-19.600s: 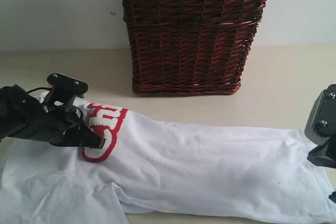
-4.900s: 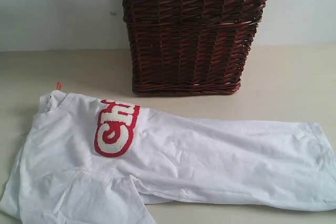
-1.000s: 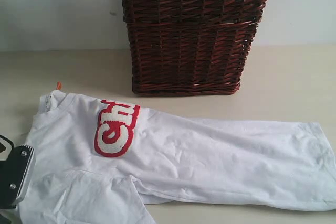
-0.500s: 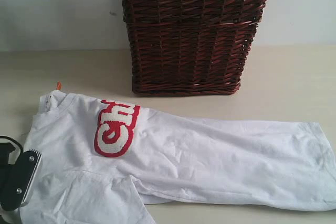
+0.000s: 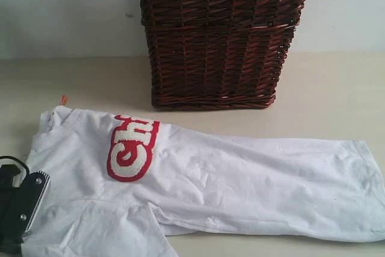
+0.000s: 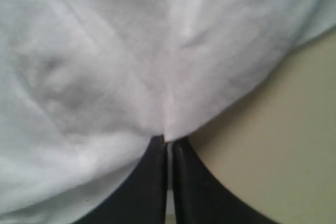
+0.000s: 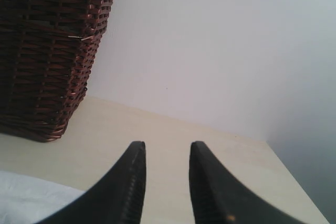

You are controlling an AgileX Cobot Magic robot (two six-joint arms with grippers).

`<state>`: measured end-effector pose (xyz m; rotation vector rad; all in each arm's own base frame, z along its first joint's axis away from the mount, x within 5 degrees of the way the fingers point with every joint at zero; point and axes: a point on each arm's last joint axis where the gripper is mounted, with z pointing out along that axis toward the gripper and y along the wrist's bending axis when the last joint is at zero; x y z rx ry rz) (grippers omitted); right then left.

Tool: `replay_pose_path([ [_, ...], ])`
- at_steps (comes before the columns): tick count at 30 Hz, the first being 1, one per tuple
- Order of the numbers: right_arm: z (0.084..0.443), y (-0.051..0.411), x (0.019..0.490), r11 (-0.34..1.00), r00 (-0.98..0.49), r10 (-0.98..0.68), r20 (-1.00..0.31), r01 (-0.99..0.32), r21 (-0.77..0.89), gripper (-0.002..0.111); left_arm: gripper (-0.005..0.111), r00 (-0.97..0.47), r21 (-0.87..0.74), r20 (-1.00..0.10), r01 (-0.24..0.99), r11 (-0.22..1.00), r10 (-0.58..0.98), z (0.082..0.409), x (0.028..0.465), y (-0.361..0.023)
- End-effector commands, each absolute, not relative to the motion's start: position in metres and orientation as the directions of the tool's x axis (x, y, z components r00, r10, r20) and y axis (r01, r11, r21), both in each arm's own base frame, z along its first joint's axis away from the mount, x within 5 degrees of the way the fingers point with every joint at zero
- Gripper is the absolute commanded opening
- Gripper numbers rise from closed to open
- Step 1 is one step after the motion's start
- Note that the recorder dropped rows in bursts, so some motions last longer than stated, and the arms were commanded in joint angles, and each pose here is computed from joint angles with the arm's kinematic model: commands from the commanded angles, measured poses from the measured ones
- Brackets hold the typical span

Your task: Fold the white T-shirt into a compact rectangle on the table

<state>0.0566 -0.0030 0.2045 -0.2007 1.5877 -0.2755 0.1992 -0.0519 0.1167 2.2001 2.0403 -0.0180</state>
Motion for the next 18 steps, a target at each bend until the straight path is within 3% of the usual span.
replay_pose_path([
  [1,0.204,-0.003,0.056,0.955,-0.032,-0.292,-0.956,0.047,-0.293,0.03,0.0,0.13,-0.223,-0.143,0.962,-0.16,0.981,0.142,0.191,-0.057],
  [3,0.204,-0.003,0.056,0.955,-0.032,-0.292,-0.956,0.047,-0.293,0.03,0.0,0.118,-0.284,-0.184,0.944,-0.167,0.976,0.16,0.199,-0.063],
  [8,0.204,-0.003,0.056,0.955,-0.032,-0.292,-0.956,0.047,-0.293,0.03,0.0,0.087,-0.2,-0.272,0.969,-0.145,0.958,0.176,0.224,-0.077],
  [14,0.204,-0.003,0.056,0.955,-0.032,-0.292,-0.956,0.047,-0.293,0.03,0.0,0.149,-0.19,-0.29,0.959,-0.21,0.945,0.162,0.234,-0.08],
  [18,0.204,-0.003,0.056,0.955,-0.032,-0.292,-0.956,0.047,-0.293,0.03,0.0,0.074,-0.118,-0.259,0.987,-0.108,0.963,0.142,0.251,-0.081],
])
